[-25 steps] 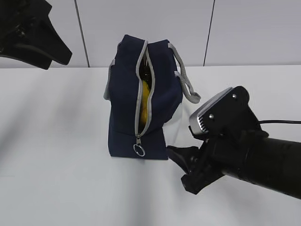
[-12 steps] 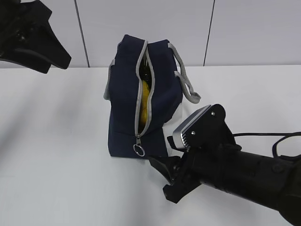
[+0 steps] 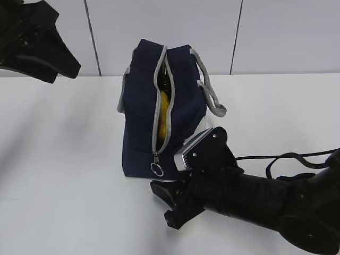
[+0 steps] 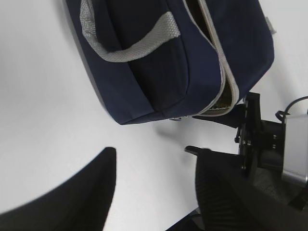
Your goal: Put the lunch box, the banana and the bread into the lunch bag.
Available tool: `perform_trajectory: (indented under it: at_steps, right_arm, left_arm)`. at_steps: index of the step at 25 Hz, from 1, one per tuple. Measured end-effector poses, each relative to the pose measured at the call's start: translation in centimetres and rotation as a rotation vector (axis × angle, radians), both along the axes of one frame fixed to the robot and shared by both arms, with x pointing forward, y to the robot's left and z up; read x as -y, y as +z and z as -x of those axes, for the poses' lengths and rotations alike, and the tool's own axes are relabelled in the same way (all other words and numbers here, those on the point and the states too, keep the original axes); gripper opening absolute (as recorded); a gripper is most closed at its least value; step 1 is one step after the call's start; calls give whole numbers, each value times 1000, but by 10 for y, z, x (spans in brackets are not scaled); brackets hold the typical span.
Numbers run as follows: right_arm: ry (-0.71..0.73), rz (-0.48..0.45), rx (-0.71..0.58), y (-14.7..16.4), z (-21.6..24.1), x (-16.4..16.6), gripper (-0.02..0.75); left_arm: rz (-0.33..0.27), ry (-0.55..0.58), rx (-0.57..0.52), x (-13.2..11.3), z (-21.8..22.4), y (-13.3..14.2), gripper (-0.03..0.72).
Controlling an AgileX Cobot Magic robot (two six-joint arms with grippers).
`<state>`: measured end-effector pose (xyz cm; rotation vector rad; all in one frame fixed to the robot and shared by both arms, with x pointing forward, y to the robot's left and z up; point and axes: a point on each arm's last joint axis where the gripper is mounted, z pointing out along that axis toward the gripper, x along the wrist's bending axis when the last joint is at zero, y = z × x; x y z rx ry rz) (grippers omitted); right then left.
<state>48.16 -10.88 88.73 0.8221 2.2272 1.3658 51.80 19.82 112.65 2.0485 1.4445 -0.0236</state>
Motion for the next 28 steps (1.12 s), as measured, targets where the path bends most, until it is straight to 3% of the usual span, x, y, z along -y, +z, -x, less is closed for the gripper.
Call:
perform_trajectory:
  at_steps: [6,14,28]
  right_arm:
    - [-3,-2,-14,-9,-10,-7,365]
    - [-11,-12,-13,-14,-18,-12,339]
    - [-62,-56,-7,-19,-23,-12,113]
  left_arm:
    - [0,0,0,0,0,0,379]
    - [0,0,0,0,0,0,379]
    - [0,0,0,0,0,0,379]
